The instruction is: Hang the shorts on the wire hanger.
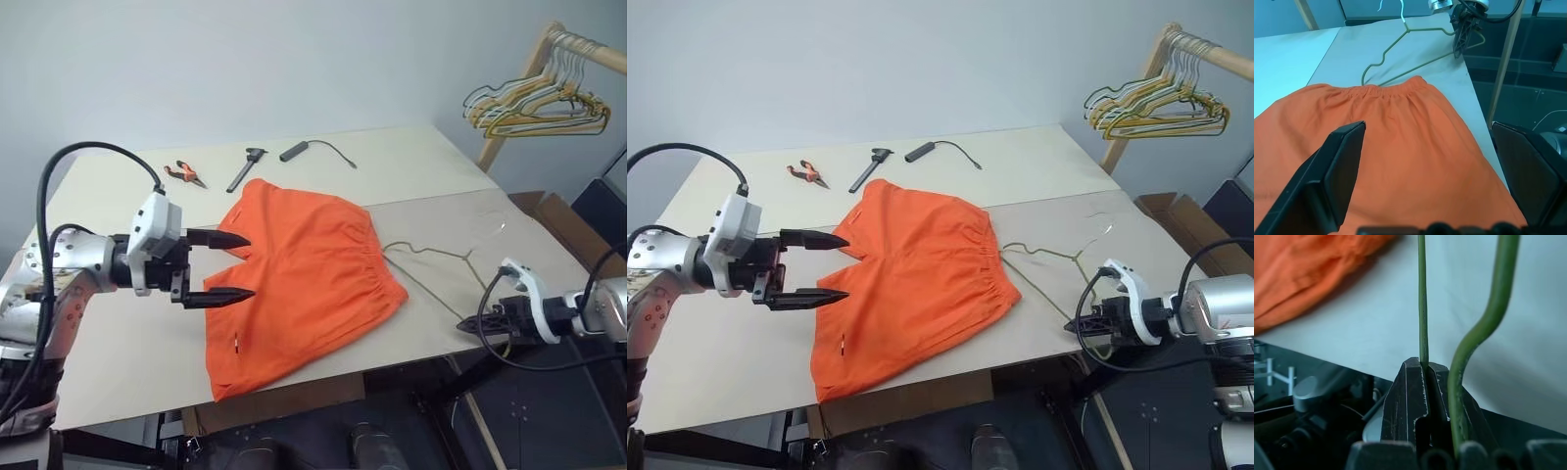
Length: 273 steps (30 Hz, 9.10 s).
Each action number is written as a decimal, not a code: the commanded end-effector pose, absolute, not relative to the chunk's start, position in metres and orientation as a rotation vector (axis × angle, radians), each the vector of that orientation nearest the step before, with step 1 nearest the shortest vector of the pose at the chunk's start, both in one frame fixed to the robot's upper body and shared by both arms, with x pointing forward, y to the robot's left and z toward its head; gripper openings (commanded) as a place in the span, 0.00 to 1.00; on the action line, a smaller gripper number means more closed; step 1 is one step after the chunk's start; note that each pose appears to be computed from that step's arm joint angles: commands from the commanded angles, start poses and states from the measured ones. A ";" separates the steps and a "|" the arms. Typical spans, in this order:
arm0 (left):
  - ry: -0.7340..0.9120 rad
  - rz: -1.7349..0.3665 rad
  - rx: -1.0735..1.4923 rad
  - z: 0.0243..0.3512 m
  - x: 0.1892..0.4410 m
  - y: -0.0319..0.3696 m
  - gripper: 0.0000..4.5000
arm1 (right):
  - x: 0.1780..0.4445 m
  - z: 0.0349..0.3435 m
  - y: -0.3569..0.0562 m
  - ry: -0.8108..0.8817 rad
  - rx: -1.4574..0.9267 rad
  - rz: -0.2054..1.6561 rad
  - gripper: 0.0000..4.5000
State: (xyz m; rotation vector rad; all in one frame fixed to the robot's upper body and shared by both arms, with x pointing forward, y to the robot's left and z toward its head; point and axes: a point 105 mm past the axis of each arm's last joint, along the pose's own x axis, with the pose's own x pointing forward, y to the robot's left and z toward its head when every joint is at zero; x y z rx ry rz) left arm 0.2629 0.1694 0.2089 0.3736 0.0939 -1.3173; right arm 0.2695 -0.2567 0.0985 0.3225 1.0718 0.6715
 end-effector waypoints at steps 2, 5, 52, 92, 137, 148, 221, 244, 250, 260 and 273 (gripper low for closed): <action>0.057 -1.307 0.402 0.220 0.259 0.170 0.99 | 0.276 0.124 -0.253 0.974 0.311 0.737 0.00; 0.060 -1.307 0.402 0.219 0.258 0.170 0.99 | 0.278 0.125 -0.253 0.963 0.323 0.738 0.00; 0.122 -1.296 0.461 0.211 0.229 0.183 0.99 | 0.251 0.110 -0.217 1.326 0.246 1.103 0.00; 0.115 -1.340 0.474 0.211 0.235 0.176 0.99 | 0.354 0.080 -0.205 1.126 0.297 0.765 0.00; 0.040 -1.364 0.902 0.267 0.321 0.193 0.99 | 0.322 0.214 -0.072 0.365 -0.831 1.297 0.00; 0.188 -1.420 0.999 0.235 0.348 0.174 0.99 | 0.322 0.214 -0.063 0.394 -0.863 1.321 0.00; 0.196 -1.338 0.759 0.249 0.342 0.193 0.17 | 0.366 0.117 -0.050 0.314 0.181 0.976 0.99; 0.226 -1.365 0.739 0.222 0.321 0.216 0.17 | 0.371 0.155 -0.134 0.221 0.057 0.857 0.00; 0.194 -1.367 0.713 0.221 0.316 0.221 0.17 | 0.372 0.162 -0.158 0.256 0.031 0.839 0.00; -0.015 -1.332 0.586 0.241 0.324 0.198 0.17 | 0.363 0.137 -0.137 0.337 0.020 0.929 0.00; 0.094 -1.321 0.708 0.220 0.320 0.212 0.17 | 0.369 0.143 -0.160 0.340 0.057 0.896 0.00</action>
